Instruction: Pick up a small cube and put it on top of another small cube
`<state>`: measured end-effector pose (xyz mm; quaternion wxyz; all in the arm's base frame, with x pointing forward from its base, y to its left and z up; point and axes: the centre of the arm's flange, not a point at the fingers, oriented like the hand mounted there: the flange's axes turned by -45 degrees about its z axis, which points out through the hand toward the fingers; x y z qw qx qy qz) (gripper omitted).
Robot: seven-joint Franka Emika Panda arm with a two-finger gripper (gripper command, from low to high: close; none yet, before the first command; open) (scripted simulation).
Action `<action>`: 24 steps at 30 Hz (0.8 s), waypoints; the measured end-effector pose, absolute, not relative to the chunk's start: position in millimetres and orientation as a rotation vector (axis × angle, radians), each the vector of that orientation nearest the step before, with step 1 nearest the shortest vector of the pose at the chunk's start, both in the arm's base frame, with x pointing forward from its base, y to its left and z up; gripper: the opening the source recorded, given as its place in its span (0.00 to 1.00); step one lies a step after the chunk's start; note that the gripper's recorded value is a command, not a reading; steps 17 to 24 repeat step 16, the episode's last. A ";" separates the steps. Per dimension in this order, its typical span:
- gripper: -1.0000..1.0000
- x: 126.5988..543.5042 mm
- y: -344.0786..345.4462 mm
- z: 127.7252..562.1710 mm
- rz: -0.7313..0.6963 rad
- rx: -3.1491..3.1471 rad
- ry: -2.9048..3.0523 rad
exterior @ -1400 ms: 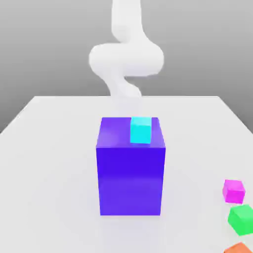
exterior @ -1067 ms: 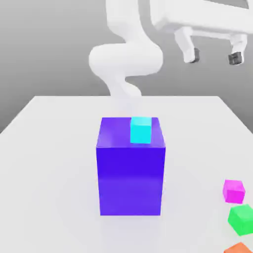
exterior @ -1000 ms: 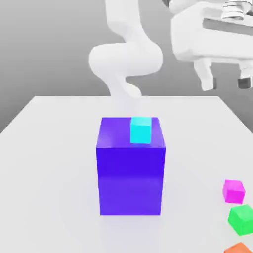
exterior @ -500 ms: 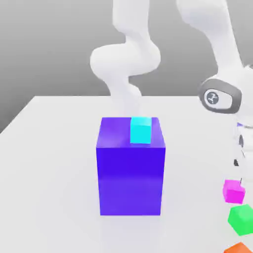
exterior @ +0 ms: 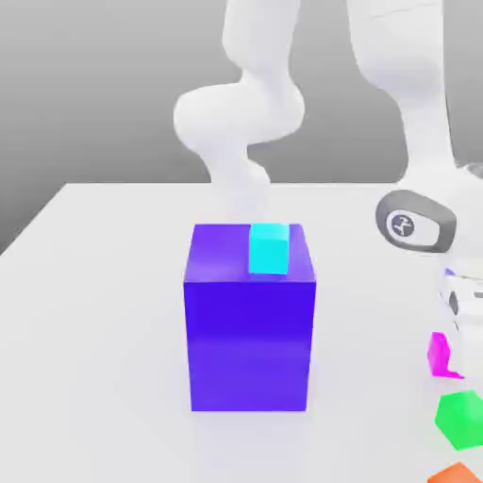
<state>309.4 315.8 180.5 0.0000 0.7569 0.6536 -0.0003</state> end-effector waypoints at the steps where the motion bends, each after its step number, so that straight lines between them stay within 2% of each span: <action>1: 0.00 313.9 315.5 189.6 -0.001 2.396 2.030; 8: 0.00 402.6 304.1 236.7 -0.002 2.717 1.578; 12: 0.00 416.1 300.9 198.3 -0.001 2.756 1.509; 13: 1.00 416.1 300.6 186.3 -0.001 2.757 1.507; 24: 1.00 416.1 300.6 186.3 -0.001 2.757 1.507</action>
